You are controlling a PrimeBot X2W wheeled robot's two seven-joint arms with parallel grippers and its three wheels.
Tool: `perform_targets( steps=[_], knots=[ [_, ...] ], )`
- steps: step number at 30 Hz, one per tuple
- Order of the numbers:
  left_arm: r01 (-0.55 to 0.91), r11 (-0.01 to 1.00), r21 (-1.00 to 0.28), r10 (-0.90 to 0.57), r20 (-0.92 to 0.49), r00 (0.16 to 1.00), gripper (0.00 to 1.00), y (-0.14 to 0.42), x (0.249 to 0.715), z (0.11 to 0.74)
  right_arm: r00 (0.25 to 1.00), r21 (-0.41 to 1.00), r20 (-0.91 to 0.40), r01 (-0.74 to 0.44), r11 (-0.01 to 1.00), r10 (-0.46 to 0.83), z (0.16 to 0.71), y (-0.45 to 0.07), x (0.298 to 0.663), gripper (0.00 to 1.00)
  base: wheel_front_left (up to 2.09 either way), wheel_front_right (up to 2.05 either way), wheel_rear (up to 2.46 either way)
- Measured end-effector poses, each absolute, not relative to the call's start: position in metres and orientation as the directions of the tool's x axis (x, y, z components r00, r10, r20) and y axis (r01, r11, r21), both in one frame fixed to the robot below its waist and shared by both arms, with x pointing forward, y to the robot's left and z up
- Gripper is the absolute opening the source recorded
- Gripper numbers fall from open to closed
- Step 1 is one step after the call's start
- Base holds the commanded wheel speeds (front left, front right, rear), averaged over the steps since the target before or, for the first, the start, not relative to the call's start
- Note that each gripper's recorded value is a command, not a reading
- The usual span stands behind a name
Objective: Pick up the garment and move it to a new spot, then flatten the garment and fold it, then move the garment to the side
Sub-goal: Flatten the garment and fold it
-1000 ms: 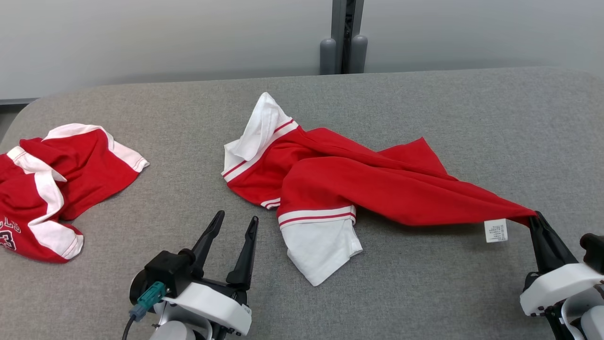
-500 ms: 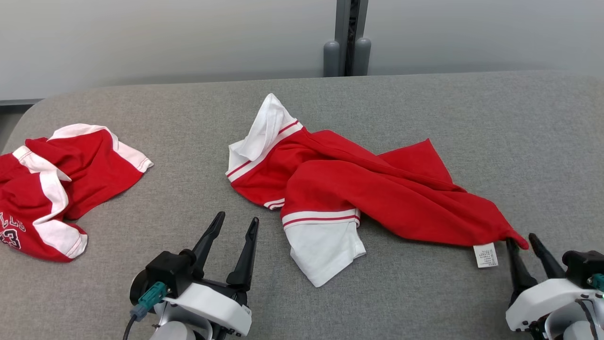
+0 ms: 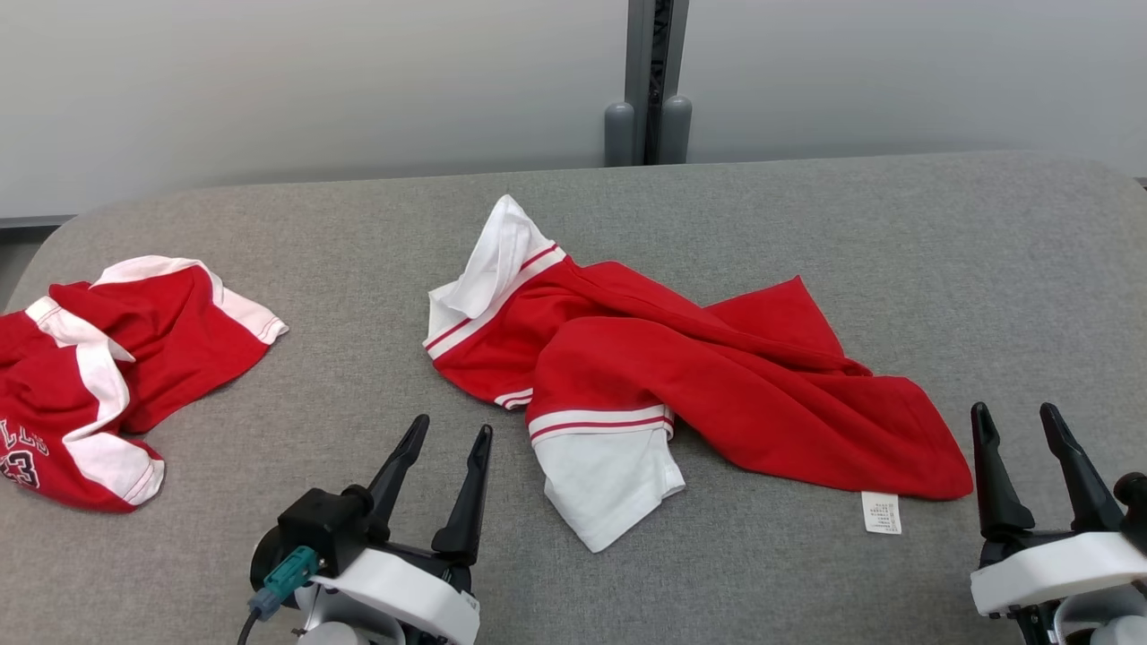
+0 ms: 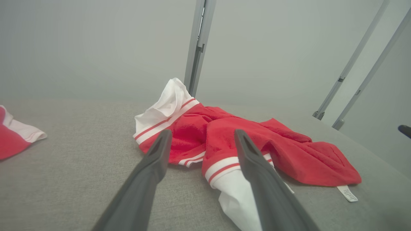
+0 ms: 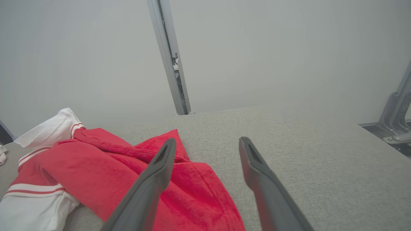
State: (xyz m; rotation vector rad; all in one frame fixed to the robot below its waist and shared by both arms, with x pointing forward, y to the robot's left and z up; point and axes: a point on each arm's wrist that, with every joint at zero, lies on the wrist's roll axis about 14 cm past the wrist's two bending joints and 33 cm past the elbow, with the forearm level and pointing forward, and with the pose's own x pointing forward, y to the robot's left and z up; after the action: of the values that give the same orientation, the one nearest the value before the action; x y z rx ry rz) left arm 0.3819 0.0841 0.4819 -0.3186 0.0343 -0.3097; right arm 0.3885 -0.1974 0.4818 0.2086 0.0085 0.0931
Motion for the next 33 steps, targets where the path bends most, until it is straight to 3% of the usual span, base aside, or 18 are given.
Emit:
perform_targets(
  steps=[6,17,33],
  knots=[
    [0.334,0.885,-0.324,-0.352,0.003,0.936,1.0,0.068,0.378,0.478,0.995,0.208,0.082,-0.08,0.975,0.064,0.506,-0.198,0.388,1.0,0.0,0.0,0.0],
    [0.349,0.876,-0.334,-0.375,-0.014,0.927,1.0,0.06,0.373,0.473,0.994,0.216,0.094,-0.075,0.974,0.056,0.509,-0.196,0.38,1.0,0.0,0.0,0.0],
    [0.377,0.802,-0.463,-0.512,-0.21,0.833,1.0,0.012,0.352,0.415,0.992,0.204,0.119,-0.057,0.977,0.033,0.517,-0.205,0.374,1.0,0.0,0.0,0.0]
  ],
)
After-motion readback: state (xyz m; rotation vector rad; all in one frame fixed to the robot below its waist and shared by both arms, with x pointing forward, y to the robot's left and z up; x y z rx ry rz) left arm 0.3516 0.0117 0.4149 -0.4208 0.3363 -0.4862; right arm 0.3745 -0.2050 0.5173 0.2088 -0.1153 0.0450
